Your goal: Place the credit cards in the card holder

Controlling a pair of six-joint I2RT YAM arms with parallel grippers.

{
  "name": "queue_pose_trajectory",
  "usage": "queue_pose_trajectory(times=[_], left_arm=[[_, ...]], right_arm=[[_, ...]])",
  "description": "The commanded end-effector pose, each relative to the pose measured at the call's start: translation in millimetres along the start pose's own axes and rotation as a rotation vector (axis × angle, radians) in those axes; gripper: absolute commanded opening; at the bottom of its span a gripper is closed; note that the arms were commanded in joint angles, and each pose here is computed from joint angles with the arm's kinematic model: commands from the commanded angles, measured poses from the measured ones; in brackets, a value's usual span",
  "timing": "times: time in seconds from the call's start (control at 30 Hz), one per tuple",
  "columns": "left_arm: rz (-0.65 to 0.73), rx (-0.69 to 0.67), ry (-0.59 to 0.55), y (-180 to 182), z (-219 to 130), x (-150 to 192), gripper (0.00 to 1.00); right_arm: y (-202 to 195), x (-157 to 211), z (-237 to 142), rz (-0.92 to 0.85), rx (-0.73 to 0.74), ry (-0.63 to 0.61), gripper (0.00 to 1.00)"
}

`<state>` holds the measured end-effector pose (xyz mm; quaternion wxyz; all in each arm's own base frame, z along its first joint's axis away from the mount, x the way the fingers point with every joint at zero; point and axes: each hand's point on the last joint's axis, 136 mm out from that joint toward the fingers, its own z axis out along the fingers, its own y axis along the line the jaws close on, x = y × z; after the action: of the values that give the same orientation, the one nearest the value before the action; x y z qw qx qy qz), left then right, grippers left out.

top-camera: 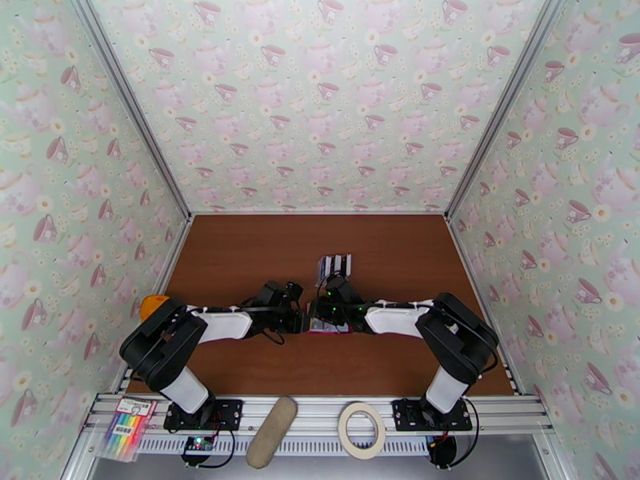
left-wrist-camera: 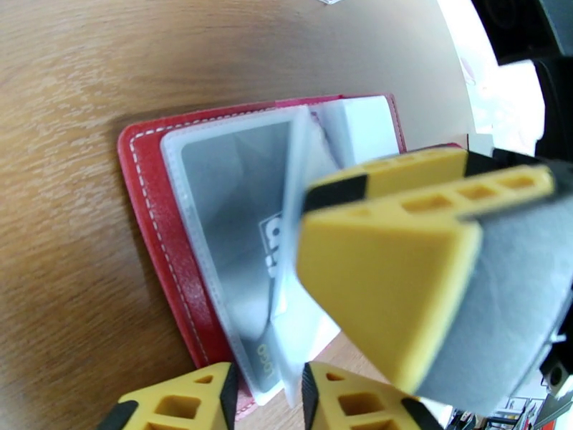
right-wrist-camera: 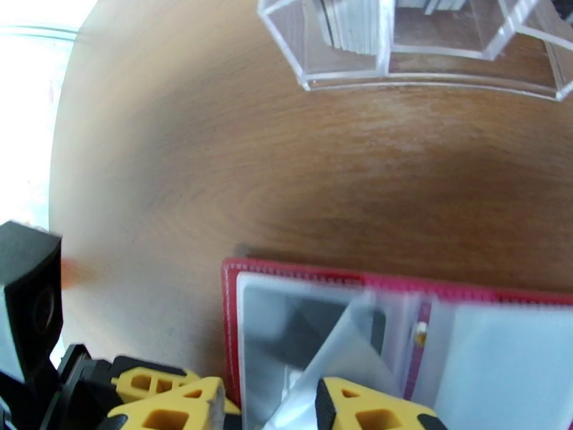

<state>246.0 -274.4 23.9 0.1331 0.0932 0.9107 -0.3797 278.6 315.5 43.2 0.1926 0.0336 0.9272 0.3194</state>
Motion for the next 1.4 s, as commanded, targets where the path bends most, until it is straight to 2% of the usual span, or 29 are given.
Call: queue_pose_trajectory(times=[0.0,0.23,0.67,0.77,0.87,0.97,1.37], left_arm=[[-0.047,-0.090,0.074,26.5,8.5,25.1,0.29],[-0.052,-0.090,0.066,26.1,8.0,23.7,0.27],[-0.059,-0.107,0.047,27.1,4.5,16.2,0.26],[-0.052,-0.121,0.040,26.7,1.6,13.3,0.30],[-0.043,-0.126,0.031,24.1,-2.1,9.9,0.40],[-0.029,-0.133,0.021,20.8,-6.3,5.4,0.46],[0.023,-0.102,-0.019,-3.3,-18.2,-15.1,0.47]], right_arm=[[14.5,-11.7,-14.1,-0.031,-0.018,-0.025,0.42],[18.1,-21.9,-31.0,-0.048,-0.018,-0.058,0.42],[-10.2,-18.7,-39.7,-0.039,0.040,-0.065,0.42],[-10.9,-15.5,-35.8,-0.035,0.032,-0.053,0.42],[-9.7,-14.1,-32.5,-0.036,0.022,-0.046,0.41],[-9.9,-14.7,-32.5,-0.041,0.025,-0.049,0.40],[-14.4,-20.4,-39.2,-0.073,0.078,-0.067,0.39]])
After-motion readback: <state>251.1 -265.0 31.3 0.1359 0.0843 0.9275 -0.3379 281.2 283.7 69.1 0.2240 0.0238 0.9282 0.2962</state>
